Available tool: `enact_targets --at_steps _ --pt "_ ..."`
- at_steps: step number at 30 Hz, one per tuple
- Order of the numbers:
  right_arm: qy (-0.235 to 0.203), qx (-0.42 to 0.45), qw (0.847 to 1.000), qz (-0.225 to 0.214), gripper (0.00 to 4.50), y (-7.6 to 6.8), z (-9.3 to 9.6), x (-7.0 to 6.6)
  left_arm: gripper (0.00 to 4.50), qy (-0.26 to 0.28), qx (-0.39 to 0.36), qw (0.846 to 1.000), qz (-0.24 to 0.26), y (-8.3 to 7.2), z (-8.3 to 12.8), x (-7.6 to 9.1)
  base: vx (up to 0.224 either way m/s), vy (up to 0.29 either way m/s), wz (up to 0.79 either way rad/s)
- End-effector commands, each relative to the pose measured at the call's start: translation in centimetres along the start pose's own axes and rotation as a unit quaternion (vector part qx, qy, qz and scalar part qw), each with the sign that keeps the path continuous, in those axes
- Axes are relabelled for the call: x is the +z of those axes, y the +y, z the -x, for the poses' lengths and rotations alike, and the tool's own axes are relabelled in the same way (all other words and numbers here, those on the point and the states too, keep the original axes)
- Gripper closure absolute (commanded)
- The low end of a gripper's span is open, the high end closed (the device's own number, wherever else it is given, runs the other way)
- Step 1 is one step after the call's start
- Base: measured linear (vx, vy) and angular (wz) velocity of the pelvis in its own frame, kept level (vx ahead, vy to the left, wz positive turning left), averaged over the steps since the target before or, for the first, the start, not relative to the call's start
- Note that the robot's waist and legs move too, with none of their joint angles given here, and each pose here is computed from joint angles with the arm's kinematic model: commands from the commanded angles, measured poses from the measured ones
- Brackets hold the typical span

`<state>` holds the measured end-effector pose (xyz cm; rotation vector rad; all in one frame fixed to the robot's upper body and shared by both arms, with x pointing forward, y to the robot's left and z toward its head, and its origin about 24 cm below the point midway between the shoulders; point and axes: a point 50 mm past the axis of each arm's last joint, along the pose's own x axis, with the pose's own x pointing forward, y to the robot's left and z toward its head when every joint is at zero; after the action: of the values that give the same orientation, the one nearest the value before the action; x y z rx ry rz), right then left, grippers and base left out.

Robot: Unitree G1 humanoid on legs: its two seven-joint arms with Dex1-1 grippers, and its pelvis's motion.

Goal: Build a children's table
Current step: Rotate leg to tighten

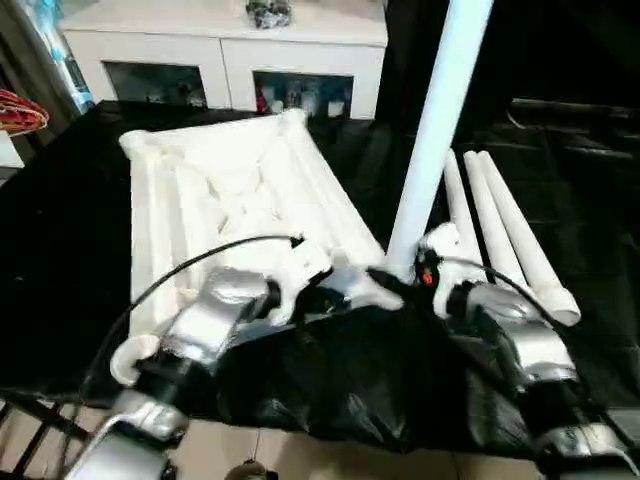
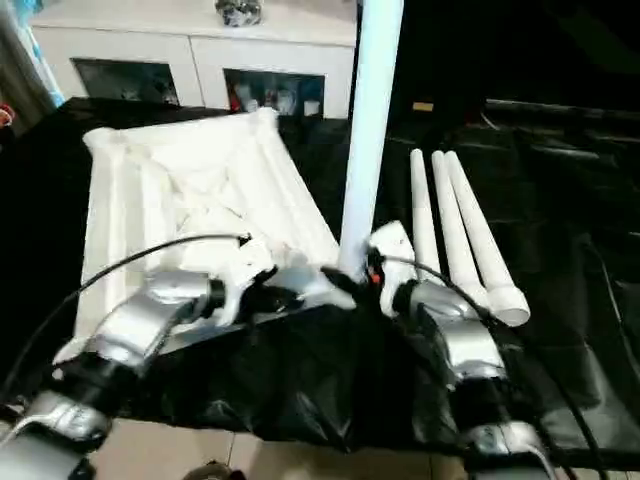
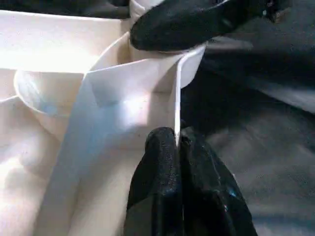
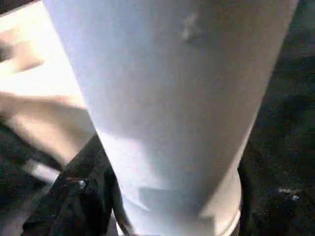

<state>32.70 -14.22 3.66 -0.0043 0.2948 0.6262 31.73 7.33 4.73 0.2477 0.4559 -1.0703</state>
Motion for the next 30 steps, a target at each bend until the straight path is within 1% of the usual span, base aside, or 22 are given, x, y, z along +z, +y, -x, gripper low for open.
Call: enact_targets --at_steps 1,5,6,8,9,10,11,13,14,15,17,18,19,20,21,23,25,26,27,29,30 --pt "0.037 -0.02 0.999 -0.003 1.74 1.6 -1.5 -1.5 4.5 -0.031 0.069 0.997 -0.001 0.5 -1.1 2.4 0.0 0.0 0.0" --pt "0.016 -0.014 1.0 -0.021 1.74 2.3 -2.4 -1.0 4.5 -0.041 0.093 0.995 0.009 0.5 -1.7 3.2 0.0 0.0 0.0" --pt "0.014 -0.015 1.0 -0.023 1.4 2.3 -2.5 -0.9 4.5 -0.041 0.094 0.995 0.007 0.5 -1.8 3.2 0.0 0.0 0.0" --pt "0.01 -0.017 0.999 -0.025 1.03 2.3 -2.6 -0.8 4.5 -0.042 0.091 0.995 0.007 0.5 -1.8 3.2 0.0 0.0 0.0" --pt "0.006 -0.016 0.999 -0.031 1.03 2.3 -2.6 -0.7 4.5 -0.043 0.086 0.995 0.006 0.4 -1.9 3.2 0.0 0.0 0.0" --pt "-0.001 -0.016 0.999 -0.04 0.83 2.1 -2.6 -0.5 4.5 -0.044 0.076 0.996 0.003 0.2 -1.9 3.1 0.0 0.0 0.0" --pt "-0.002 -0.017 0.999 -0.041 0.83 2.0 -2.6 -0.4 4.5 -0.044 0.075 0.996 0.003 0.1 -2.0 3.1 0.0 0.0 0.0" --pt "-0.003 -0.02 0.999 -0.033 0.62 1.9 -2.5 -0.3 4.5 -0.045 0.071 0.996 0.002 0.0 -2.0 3.1 0.0 0.0 0.0" --pt "-0.006 -0.021 1.0 -0.019 0.56 1.6 -2.3 -0.1 4.5 -0.047 0.07 0.996 0.002 0.0 -2.0 3.2 0.0 0.0 0.0" --pt "-0.008 -0.022 1.0 -0.014 0.56 1.5 -2.2 0.0 4.5 -0.048 0.07 0.996 0.001 -0.1 -2.0 3.2 0.0 0.0 0.0" --pt "-0.014 -0.035 0.999 -0.006 0.56 0.8 -1.5 0.4 4.5 -0.051 0.071 0.996 0.005 -0.1 -2.1 3.3 0.0 0.0 0.0" --pt "-0.014 -0.035 0.999 -0.006 0.56 0.8 -1.5 0.4 4.5 -0.051 0.071 0.996 0.005 -0.1 -2.1 3.3 0.0 0.0 0.0" --pt "-0.023 -0.05 0.998 -0.002 0.56 -0.2 -0.4 1.0 4.5 -0.049 0.086 0.995 0.014 0.2 -2.1 3.3 0.0 0.0 0.0" --pt "-0.024 -0.054 0.998 -0.001 0.56 -0.4 -0.2 1.2 4.5 -0.048 0.091 0.995 0.017 0.2 -2.1 3.3 0.0 0.0 0.0" --pt "-0.026 -0.064 0.998 0.0 0.54 -1.0 0.7 1.4 4.22 -0.048 0.096 0.994 0.026 0.4 -2.1 3.3 0.0 0.0 0.0" --pt "-0.026 -0.073 0.997 0.006 0.54 -1.7 1.8 1.7 3.94 -0.049 0.092 0.994 0.032 0.4 -2.2 3.4 0.0 0.0 0.0" --pt "-0.023 -0.078 0.997 0.016 0.54 -2.1 2.8 1.8 3.76 -0.051 0.097 0.994 0.029 0.5 -2.1 3.4 0.0 0.0 0.0" --pt "-0.023 -0.078 0.997 0.016 0.54 -2.1 2.8 1.8 3.64 -0.051 0.097 0.994 0.029 0.5 -2.1 3.4 0.0 0.0 0.0" --pt "-0.018 -0.076 0.997 0.021 0.54 -2.3 3.5 1.6 3.64 -0.05 0.107 0.993 0.022 0.7 -2.0 3.4 0.0 0.0 0.0" --pt "-0.015 -0.074 0.997 0.024 0.54 -2.4 3.9 1.5 3.41 -0.051 0.123 0.991 0.012 1.0 -1.9 3.4 0.0 0.0 0.0" --pt "-0.014 -0.073 0.997 0.025 0.54 -2.4 4.1 1.5 3.41 -0.053 0.13 0.99 0.01 1.2 -1.8 3.5 0.0 0.0 0.0"
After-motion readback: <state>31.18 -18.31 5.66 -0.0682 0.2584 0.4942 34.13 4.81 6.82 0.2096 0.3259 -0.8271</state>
